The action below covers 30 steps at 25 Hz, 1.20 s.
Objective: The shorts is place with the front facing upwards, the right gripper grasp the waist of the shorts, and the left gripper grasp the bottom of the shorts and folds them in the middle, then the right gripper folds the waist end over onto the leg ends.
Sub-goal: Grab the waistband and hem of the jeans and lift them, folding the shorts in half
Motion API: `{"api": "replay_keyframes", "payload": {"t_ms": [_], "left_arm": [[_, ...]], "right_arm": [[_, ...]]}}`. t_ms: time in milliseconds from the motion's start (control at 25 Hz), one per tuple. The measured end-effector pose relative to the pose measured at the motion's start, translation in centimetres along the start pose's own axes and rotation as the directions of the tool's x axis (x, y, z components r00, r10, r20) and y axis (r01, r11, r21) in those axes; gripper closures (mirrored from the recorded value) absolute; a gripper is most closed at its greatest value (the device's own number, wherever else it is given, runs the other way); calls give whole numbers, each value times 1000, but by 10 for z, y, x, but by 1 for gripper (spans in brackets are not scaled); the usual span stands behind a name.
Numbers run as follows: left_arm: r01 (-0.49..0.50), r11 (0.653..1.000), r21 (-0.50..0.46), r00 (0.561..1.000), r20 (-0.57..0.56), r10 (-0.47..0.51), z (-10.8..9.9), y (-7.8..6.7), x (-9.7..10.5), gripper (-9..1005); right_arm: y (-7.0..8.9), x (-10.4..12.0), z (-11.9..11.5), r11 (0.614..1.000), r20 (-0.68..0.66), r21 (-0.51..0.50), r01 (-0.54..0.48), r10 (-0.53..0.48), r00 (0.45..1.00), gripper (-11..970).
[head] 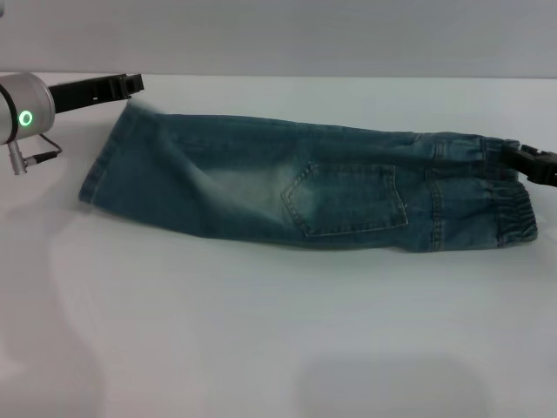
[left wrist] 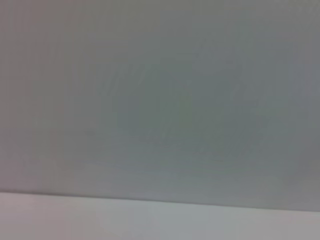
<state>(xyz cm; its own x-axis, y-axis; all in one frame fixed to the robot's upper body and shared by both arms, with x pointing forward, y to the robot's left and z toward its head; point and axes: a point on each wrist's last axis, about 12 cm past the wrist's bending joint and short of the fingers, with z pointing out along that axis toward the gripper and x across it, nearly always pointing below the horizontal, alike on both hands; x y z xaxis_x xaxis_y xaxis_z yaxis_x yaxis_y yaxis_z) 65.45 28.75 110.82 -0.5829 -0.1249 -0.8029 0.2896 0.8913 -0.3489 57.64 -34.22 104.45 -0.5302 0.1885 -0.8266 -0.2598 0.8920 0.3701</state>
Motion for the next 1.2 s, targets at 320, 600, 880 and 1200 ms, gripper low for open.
{"api": "replay_keyframes", "payload": {"t_ms": [320,600,880,1200], "left_arm": [[-10,1000,12,1000,26,10,-1,0,1,685],[-20,999,37,999,29,18,-1,-2,2,432],[-34,991,127,996,87,23,-4,-10,3,349],[-26,990,142,994,111,10,-6,-10,7,350]], "right_arm": [[-2,5,2,999,15,49,7,-8,1000,474],[-5,3,-13,999,119,17,-28,26,993,359],[25,-11,-22,968,226,-235,85,-31,974,359],[42,-4,9,961,106,-239,140,-118,987,360]]}}
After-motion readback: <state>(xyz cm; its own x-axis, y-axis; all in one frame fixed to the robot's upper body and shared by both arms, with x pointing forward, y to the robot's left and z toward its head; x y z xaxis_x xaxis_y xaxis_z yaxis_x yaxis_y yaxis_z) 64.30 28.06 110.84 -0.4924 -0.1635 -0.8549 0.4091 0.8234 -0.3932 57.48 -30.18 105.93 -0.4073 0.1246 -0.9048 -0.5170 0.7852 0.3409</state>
